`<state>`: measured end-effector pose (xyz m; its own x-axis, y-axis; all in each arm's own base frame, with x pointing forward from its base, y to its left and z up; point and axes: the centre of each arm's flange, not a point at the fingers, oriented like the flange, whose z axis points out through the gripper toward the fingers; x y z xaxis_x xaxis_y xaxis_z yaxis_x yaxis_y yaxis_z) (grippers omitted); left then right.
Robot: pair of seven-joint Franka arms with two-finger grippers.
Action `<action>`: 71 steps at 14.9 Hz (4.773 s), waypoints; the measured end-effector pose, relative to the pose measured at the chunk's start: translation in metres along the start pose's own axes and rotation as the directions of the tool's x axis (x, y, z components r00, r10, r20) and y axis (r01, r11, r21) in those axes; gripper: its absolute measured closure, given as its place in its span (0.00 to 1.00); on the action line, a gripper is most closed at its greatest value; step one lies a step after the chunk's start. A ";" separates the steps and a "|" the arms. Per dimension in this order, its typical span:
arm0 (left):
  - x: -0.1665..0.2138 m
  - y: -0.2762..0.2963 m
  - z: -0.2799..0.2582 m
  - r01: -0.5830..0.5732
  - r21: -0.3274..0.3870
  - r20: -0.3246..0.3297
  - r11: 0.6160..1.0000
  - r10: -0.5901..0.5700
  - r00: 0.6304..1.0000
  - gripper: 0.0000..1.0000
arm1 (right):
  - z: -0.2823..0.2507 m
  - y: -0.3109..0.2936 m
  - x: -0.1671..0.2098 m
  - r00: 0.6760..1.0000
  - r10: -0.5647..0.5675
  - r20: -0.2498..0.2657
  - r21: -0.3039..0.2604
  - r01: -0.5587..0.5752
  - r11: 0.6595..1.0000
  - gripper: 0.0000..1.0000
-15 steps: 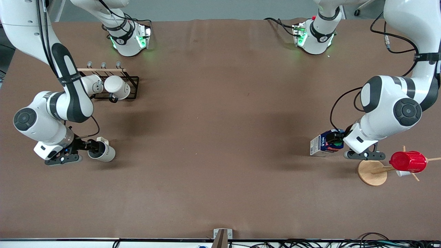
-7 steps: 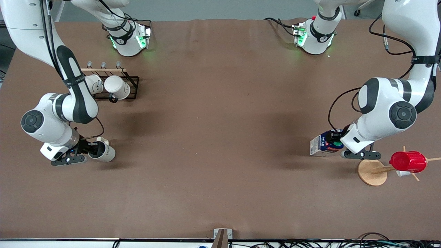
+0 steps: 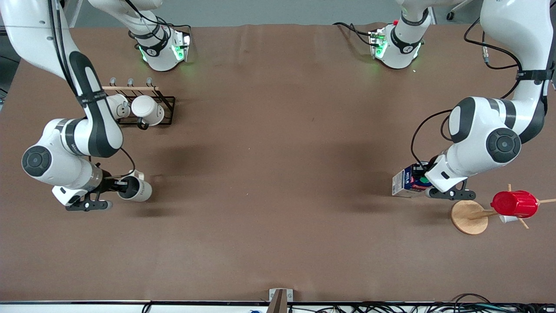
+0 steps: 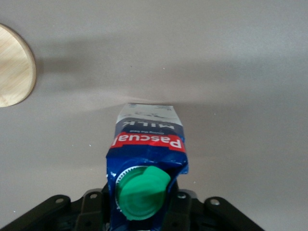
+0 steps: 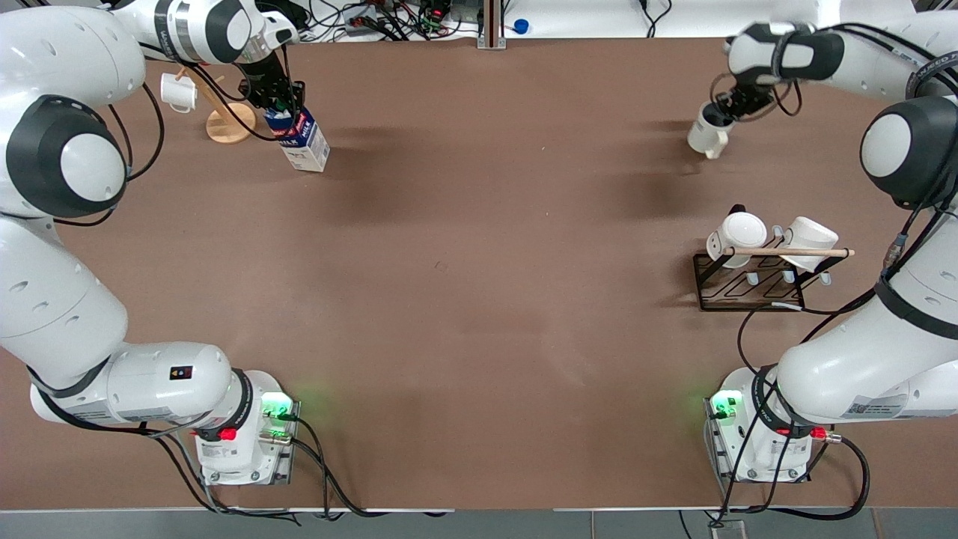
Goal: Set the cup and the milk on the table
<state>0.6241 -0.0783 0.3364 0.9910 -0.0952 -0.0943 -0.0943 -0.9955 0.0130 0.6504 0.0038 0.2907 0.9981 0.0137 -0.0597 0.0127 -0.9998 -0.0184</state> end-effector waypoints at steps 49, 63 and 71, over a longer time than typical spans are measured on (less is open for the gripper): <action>-0.013 0.348 0.008 0.177 -0.131 0.076 0.975 -0.168 0.983 0.67 | -0.362 0.009 -0.082 0.911 0.383 -0.156 -0.038 -0.393 0.919 0.00; 0.018 0.213 -0.154 0.118 -0.069 -0.182 0.991 -0.128 0.975 0.00 | -0.355 0.052 -0.103 0.983 0.175 -0.049 -0.032 -0.177 0.984 0.00; -0.043 0.032 -0.288 0.084 0.036 -0.179 0.996 -0.076 0.981 0.00 | -0.354 0.047 -0.102 0.986 0.158 -0.047 -0.028 -0.159 0.987 0.00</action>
<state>0.6059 -0.1054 0.6273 0.9963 -0.0166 0.0849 -0.0140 -0.9994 -0.0312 0.5702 -0.0513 0.6495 0.9893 -0.1451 -0.0147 -0.1448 -0.9893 0.0189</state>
